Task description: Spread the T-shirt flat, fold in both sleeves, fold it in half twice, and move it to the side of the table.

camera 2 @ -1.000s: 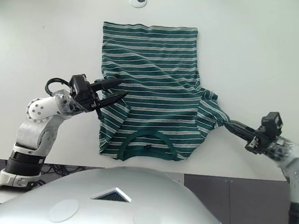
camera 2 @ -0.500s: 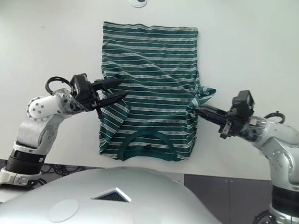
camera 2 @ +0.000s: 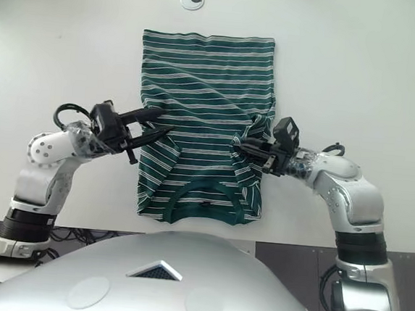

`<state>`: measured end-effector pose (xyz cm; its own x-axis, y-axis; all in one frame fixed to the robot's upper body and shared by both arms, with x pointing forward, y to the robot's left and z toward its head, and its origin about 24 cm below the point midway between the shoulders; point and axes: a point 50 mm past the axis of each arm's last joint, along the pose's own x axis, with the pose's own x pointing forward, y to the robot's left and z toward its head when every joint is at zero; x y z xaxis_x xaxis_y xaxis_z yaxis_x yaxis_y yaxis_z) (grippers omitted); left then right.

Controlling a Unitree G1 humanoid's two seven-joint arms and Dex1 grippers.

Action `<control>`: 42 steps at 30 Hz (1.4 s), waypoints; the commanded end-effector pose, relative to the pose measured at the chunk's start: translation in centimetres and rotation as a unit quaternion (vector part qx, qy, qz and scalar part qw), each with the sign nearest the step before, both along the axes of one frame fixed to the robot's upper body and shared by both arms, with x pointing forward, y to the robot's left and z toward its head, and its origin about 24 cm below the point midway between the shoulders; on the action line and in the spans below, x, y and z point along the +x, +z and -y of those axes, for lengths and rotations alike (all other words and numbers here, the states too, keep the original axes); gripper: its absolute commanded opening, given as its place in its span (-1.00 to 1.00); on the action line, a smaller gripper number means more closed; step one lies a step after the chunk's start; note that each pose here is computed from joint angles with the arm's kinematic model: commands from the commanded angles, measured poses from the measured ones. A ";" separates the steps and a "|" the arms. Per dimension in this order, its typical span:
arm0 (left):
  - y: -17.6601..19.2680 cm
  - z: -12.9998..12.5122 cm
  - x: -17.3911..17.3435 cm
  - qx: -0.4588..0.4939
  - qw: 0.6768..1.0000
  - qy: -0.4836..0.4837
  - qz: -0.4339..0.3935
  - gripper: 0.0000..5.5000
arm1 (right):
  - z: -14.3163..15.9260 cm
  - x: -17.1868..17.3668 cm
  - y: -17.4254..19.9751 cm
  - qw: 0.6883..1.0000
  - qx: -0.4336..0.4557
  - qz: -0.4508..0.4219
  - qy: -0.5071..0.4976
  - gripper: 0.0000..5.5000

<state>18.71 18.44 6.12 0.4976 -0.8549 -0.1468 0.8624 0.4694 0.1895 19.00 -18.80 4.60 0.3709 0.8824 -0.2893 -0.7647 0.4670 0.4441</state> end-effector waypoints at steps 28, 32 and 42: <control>-6.5 -3.2 -10.9 0.247 0.911 -0.289 0.161 -0.02 | 2.7 -11.3 -3.8 0.886 -0.231 0.314 0.251 -0.39; -6.9 -2.6 -11.3 0.236 0.907 -0.309 0.162 -0.19 | 2.6 -11.2 -3.7 0.884 -0.232 0.319 0.251 -0.38; -6.7 -2.3 -10.2 0.300 0.845 -0.373 0.236 -0.54 | 2.7 -11.0 -3.8 0.885 -0.231 0.312 0.257 -0.88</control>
